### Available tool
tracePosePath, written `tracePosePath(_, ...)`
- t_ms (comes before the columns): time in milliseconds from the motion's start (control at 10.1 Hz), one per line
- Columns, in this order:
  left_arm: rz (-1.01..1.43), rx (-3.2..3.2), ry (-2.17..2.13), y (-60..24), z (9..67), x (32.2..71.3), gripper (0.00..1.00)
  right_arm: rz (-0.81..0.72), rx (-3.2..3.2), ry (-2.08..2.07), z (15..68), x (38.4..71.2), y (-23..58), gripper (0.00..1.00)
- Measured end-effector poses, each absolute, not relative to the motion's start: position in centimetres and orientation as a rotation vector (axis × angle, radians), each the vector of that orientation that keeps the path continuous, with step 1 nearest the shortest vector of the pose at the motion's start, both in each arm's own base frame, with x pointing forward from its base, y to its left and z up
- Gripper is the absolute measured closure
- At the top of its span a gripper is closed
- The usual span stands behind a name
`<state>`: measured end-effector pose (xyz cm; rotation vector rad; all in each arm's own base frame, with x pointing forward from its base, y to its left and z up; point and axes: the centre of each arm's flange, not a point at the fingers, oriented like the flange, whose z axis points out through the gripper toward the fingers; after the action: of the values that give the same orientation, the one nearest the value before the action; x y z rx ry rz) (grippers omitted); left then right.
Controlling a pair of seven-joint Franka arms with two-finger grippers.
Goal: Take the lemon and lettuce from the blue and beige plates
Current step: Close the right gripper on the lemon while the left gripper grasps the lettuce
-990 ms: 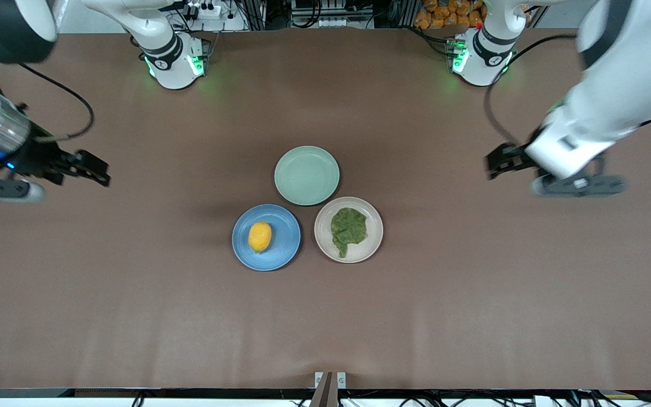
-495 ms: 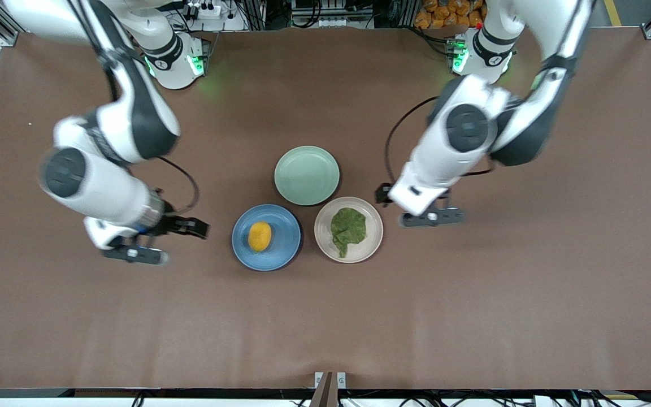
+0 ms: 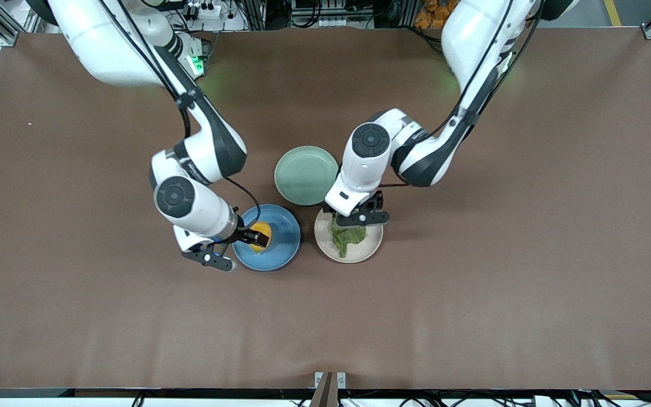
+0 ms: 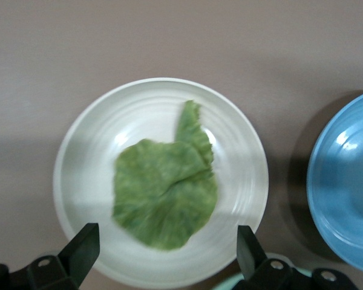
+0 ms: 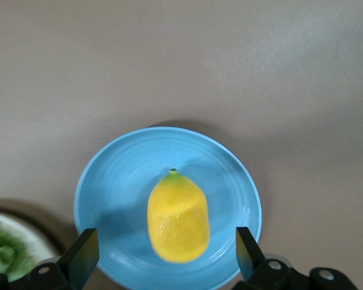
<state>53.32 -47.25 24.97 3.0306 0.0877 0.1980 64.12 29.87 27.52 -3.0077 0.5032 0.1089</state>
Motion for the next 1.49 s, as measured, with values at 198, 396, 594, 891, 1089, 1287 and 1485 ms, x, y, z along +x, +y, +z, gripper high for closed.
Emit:
tracePosePath(198, 0.295, 3.008, -0.006, -47.8, 22.8, 53.5, 0.00, 0.119, -3.013, 0.509, 24.1, 64.2, 29.6, 0.00)
tracePosePath(396, 0.373, 2.998, -0.105, -47.9, 20.8, 53.5, 0.04, 0.086, -2.997, 0.514, 21.7, 63.9, 29.7, 0.00)
tracePosePath(594, 0.441, 2.995, -0.197, -47.8, 19.5, 53.6, 0.07, 0.102, -3.000, 0.513, 21.0, 63.4, 29.9, 0.00)
tracePosePath(891, 0.485, 2.997, -0.248, -46.7, 17.5, 54.2, 0.15, 0.129, -2.996, 0.503, 20.6, 62.5, 31.0, 0.00)
tracePosePath(1089, 0.499, 2.995, -0.272, -47.0, 17.5, 54.2, 0.48, 0.142, -2.998, 0.501, 20.3, 62.0, 31.4, 0.16)
tracePosePath(1287, 0.506, 3.002, -0.290, -47.1, 18.0, 54.5, 0.78, 0.143, -2.997, 0.505, 20.3, 62.0, 31.4, 0.37)
tracePosePath(1485, 0.505, 3.037, -0.282, -47.1, 19.3, 54.9, 0.97, 0.128, -2.990, 0.511, 21.0, 62.5, 31.3, 0.37)
